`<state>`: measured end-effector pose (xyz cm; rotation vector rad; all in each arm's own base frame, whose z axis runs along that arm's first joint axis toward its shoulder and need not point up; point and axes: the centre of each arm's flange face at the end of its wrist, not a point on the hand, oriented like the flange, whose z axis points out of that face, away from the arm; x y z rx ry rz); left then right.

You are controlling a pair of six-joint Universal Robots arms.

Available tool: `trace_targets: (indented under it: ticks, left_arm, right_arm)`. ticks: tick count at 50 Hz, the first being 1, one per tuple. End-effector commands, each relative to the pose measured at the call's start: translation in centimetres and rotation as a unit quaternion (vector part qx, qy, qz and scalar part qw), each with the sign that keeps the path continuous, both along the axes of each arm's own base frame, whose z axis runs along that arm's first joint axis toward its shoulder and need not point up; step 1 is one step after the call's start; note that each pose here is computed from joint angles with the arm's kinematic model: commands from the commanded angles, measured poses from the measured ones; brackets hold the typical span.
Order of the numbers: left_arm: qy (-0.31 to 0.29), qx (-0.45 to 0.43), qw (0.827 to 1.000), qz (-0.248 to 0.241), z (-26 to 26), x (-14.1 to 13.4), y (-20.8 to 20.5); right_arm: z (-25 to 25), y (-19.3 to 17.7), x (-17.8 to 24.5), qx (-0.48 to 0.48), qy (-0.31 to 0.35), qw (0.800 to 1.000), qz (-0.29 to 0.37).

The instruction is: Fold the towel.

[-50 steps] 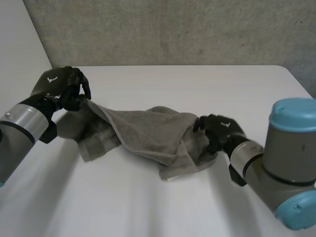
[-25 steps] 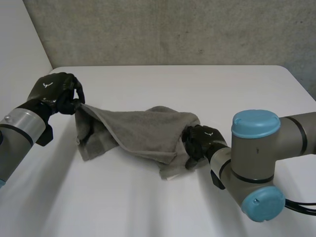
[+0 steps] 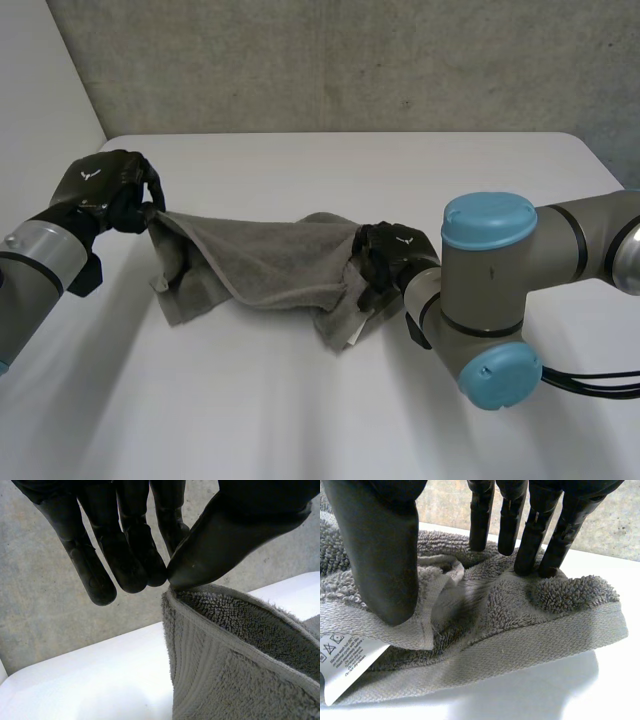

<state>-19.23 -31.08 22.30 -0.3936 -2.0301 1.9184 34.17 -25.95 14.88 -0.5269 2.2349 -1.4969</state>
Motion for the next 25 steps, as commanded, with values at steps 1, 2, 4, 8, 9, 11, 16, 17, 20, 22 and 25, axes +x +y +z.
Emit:
trace_targets:
  ticks: [1,2,4,8,9,11,16,17,20,22,25]
  left_arm:
    - [0.000,-0.005,1.000,0.006,0.3,0.4,-0.3]
    - [0.000,-0.004,1.000,0.010,0.3,0.6,-0.4]
    - [0.001,-0.007,1.000,0.012,0.4,0.8,-0.5]
    - [0.001,-0.007,1.000,0.016,0.4,1.0,-0.7]
    - [0.000,-0.006,1.000,0.017,0.4,1.0,-0.7]
    - [0.000,-0.005,1.000,0.018,0.3,1.1,-0.7]
    - [0.000,-0.003,1.000,0.018,0.2,1.1,-0.7]
    - [0.000,-0.002,1.000,0.017,0.1,1.0,-0.7]
    - [-0.001,-0.001,1.000,0.018,0.0,1.1,-0.7]
    - [0.000,-0.001,1.000,0.017,0.0,1.0,-0.7]
    - [0.000,0.000,1.000,0.017,0.0,1.0,-0.7]
  right_arm:
    - [-0.2,-0.4,0.4,0.012,0.008,1.000,0.005]
    - [-0.2,-0.4,0.4,0.012,0.008,1.000,0.005]
    - [-0.5,-0.5,0.6,0.022,0.016,1.000,0.006]
    - [-0.6,-0.6,0.8,0.025,0.020,0.999,0.010]
    - [-0.7,-0.6,1.0,0.026,0.021,0.999,0.012]
    - [-0.8,-0.6,1.3,0.025,0.021,0.999,0.014]
    - [-1.6,-0.3,1.9,0.029,0.025,0.999,0.023]
    - [-1.9,-0.1,2.1,0.030,0.026,0.999,0.026]
    - [-2.3,0.3,2.6,0.032,0.028,0.998,0.035]
    - [-2.3,0.5,2.8,0.033,0.028,0.998,0.040]
    - [-2.0,0.8,3.2,0.033,0.020,0.998,0.054]
